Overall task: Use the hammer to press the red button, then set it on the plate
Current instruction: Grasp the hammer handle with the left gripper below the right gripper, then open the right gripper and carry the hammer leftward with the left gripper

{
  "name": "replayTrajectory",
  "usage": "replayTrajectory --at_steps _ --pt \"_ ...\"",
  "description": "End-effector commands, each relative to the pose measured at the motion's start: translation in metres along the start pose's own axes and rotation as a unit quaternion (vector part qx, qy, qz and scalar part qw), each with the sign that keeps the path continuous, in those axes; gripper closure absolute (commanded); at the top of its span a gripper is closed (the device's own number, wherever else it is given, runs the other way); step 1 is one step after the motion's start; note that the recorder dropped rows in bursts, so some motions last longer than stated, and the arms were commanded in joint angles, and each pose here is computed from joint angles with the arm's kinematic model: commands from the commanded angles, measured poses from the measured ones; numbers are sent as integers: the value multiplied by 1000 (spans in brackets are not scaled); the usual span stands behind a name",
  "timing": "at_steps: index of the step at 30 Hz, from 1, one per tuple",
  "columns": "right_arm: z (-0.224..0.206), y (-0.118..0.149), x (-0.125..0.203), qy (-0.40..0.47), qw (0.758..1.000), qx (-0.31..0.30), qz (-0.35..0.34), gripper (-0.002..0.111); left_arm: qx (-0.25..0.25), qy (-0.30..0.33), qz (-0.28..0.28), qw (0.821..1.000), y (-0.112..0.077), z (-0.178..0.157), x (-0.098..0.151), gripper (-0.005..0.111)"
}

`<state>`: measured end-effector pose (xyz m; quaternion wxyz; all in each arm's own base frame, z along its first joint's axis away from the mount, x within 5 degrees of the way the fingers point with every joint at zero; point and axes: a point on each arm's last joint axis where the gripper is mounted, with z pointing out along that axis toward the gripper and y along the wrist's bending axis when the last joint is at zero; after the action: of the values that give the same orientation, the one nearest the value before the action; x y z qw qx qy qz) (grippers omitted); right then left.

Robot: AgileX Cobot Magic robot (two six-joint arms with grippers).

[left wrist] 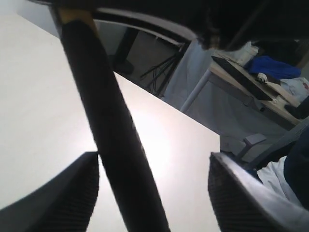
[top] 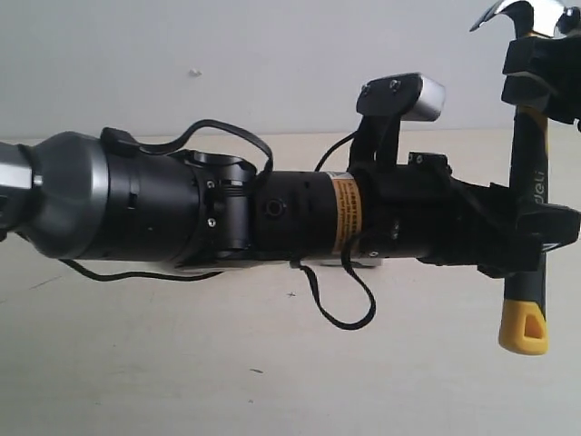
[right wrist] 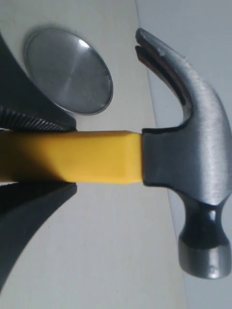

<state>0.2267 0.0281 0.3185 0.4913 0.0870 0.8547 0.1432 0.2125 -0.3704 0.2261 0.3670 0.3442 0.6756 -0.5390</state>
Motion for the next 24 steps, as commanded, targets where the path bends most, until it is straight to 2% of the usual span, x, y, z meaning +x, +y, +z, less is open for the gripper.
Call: replayTrajectory --at_steps 1,5,7,11,12,13,18,24 --pt "-4 3 -8 -35 999 -8 2 108 4 1 -12 1000 -1 15 5 43" --pt "-4 3 -8 -33 999 -8 4 108 3 7 -13 1000 2 23 10 44" --pt "-4 3 -7 -31 999 -8 4 108 -18 16 -13 1000 7 23 12 50" --pt "-4 3 -7 -30 1000 -8 3 108 -35 23 -14 999 10 23 13 79" --pt "-4 3 -6 -25 1000 -8 3 108 -34 23 -13 999 9 23 12 97" --pt "-4 3 -6 -23 1000 -7 3 108 -34 24 -10 999 9 23 13 106" --pt "-4 2 -3 -8 1000 -6 2 107 -32 22 -7 999 9 23 12 107" --pt "-4 2 -1 6 1000 -5 -4 86 -34 18 -9 999 10 22 10 107"
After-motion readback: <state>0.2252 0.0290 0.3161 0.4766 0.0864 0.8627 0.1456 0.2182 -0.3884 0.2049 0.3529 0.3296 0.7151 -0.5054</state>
